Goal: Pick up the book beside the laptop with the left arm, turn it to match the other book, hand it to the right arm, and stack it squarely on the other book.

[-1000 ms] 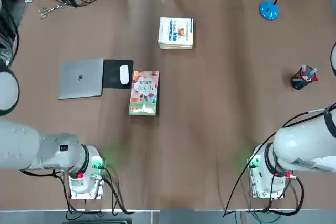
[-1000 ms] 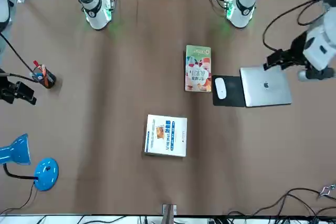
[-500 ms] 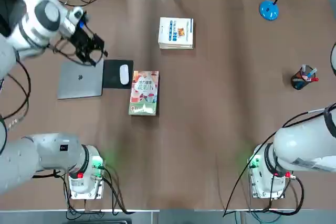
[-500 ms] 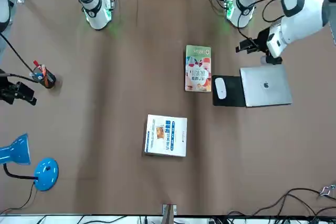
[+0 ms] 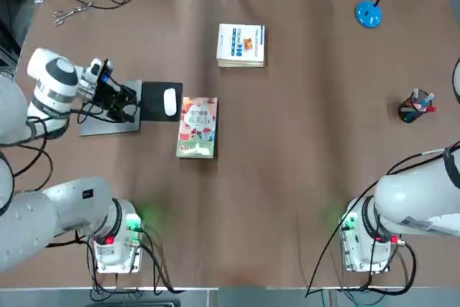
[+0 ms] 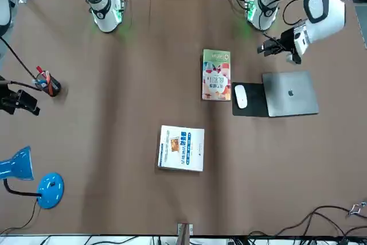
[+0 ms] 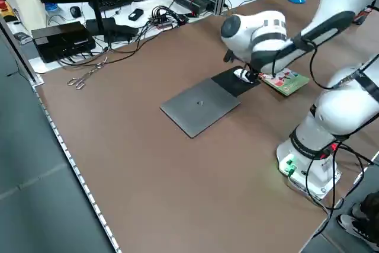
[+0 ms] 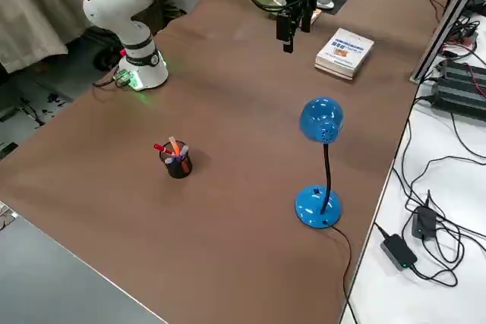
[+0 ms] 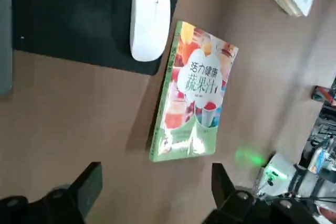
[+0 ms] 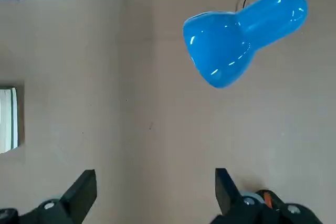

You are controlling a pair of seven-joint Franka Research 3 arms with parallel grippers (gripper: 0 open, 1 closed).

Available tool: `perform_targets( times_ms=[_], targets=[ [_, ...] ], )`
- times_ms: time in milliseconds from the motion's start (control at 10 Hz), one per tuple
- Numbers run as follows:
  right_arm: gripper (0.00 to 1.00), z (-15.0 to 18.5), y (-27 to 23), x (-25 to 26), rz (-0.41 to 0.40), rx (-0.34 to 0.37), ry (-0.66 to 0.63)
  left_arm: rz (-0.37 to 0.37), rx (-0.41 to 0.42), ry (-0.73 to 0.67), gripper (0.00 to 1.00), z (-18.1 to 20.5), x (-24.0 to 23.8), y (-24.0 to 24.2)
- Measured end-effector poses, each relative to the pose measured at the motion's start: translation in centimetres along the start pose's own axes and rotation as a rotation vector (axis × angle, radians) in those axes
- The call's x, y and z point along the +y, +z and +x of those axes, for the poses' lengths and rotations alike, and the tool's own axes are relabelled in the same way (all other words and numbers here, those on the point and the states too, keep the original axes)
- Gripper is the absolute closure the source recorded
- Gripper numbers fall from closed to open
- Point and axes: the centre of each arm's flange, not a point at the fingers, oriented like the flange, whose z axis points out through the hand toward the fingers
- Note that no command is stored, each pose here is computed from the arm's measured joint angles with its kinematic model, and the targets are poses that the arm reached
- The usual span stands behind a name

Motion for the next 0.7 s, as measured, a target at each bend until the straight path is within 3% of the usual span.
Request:
perform_targets(
  times_ms=[300, 700],
  targets=[
    [0.00, 0.0, 0.1, 0.2, 0.000, 0.000, 0.003, 0.106, -0.039, 0.067, 0.07, -2.5, 3.3, 12.8],
    [0.00, 0.0, 0.1, 0.6, -0.002, 0.000, 0.006, 0.062, -0.114, 0.105, 0.07, -2.5, -1.8, 15.1]
  ],
)
